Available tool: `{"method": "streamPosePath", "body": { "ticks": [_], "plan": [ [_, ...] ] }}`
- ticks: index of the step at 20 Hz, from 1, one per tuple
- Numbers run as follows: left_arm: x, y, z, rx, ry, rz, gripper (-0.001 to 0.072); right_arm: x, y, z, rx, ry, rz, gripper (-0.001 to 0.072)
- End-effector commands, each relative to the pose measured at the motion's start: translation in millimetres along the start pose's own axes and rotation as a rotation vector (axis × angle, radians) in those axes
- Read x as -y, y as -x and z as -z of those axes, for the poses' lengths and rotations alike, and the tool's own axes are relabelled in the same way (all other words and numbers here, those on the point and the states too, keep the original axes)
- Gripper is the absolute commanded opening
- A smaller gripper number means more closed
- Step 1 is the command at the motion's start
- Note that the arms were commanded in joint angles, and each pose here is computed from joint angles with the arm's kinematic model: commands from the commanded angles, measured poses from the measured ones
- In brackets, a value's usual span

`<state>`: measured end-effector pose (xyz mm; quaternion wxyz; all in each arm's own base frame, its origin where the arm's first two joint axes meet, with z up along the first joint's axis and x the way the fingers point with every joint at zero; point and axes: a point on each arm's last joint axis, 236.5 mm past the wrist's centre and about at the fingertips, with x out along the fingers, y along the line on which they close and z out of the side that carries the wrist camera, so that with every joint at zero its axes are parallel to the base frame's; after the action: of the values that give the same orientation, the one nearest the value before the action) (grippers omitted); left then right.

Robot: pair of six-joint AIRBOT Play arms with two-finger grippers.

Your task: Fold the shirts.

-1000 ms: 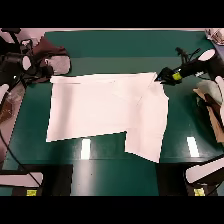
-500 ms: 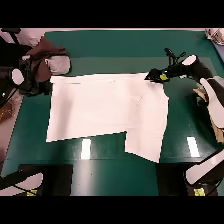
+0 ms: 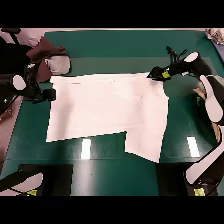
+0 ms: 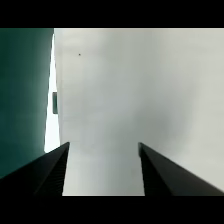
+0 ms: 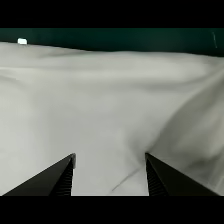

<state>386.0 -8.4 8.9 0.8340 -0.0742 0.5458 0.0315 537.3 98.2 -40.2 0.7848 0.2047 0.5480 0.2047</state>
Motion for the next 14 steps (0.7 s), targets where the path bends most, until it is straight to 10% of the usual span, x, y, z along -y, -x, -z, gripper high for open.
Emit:
{"method": "streamPosePath", "body": {
  "ticks": [1,5,8,14],
  "plan": [
    [2,0,3,-0.009,-0.002,0.011,0.0514,2,-22,11,0.0,-0.006,0.015,0.0503],
    [2,0,4,-0.017,-0.01,0.011,0.0514,-3,-36,21,-0.015,0.022,0.018,0.0487],
    [2,0,4,-0.016,-0.009,0.011,0.0514,-8,-31,13,0.001,0.035,0.013,0.0208],
    [3,0,5,-0.02,-0.016,0.012,0.0425,-20,12,6,-0.076,0.119,0.003,0.0192]
  ]
}}
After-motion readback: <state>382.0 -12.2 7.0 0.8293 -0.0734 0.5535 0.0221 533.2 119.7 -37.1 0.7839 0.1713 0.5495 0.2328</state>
